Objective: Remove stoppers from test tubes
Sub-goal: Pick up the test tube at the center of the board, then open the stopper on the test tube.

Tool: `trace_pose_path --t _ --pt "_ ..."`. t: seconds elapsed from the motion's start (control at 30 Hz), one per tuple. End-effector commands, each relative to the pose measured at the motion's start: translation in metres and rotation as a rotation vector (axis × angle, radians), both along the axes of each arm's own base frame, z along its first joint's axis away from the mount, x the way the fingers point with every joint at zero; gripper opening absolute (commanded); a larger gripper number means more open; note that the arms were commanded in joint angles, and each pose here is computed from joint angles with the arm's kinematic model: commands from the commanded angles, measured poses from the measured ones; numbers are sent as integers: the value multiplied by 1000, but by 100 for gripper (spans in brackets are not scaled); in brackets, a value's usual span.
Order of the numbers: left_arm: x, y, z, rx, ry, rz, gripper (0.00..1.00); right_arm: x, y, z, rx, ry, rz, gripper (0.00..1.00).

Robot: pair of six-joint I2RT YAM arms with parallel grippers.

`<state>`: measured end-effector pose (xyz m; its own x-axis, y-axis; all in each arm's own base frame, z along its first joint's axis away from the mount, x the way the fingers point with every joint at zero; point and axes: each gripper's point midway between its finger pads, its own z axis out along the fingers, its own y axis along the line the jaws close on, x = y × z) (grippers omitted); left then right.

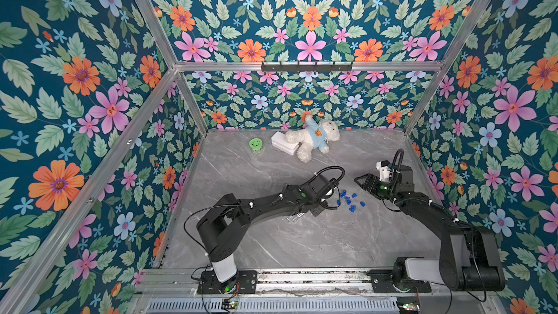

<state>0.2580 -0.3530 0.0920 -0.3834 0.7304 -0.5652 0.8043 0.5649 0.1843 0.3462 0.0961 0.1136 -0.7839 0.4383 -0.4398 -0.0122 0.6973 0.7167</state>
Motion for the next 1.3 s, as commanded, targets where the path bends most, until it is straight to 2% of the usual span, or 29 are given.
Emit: trace_pose_path --t 0.0,0.23,0.47,0.67,1.27 --pt "6 4 13 -28 -58 7 1 3 16 11 22 -43 67 77" --pt "3 19 20 -35 -82 14 0 -1 47 13 48 -36 199 76" --pt "-2 35 31 -94 -106 -1 1 -7 77 10 89 -9 320 76" --pt "-1 44 33 -107 -111 -1 0 -10 87 11 102 -7 359 75" --pt "-8 38 31 -142 -90 -51 0 -27 131 12 169 12 535 71"
